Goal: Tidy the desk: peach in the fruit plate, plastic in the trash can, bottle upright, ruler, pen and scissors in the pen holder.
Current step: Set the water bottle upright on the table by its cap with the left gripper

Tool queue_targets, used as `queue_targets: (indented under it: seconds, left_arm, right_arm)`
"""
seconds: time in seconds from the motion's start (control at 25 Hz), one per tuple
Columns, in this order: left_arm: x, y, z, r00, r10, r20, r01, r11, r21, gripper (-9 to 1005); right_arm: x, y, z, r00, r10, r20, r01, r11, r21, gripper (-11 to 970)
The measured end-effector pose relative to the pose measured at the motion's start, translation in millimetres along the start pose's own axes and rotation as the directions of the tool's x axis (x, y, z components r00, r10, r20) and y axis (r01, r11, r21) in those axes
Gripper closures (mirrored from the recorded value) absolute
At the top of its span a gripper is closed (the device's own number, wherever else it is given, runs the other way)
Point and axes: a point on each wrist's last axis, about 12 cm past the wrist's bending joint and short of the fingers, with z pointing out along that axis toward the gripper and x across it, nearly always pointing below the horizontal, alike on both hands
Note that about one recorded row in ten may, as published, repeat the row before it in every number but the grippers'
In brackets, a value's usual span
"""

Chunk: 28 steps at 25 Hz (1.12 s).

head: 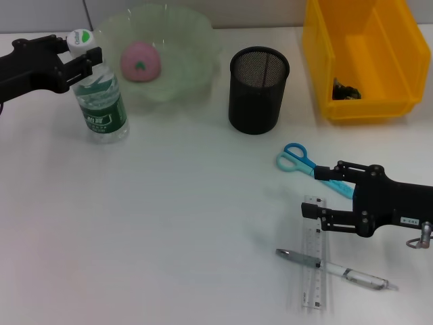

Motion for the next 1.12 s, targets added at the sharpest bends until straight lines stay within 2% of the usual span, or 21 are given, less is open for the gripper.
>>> queue_targets:
  seconds: [1.12]
  left_arm:
    - [1.8,0.5,1.3,1.0,0.005,0.018,-0.004,0.999,-0.039,464]
  right_arm:
    - [-0.5,-0.5,0.1,1.0,0.006,0.001,-0.006,1.0,0.002,200]
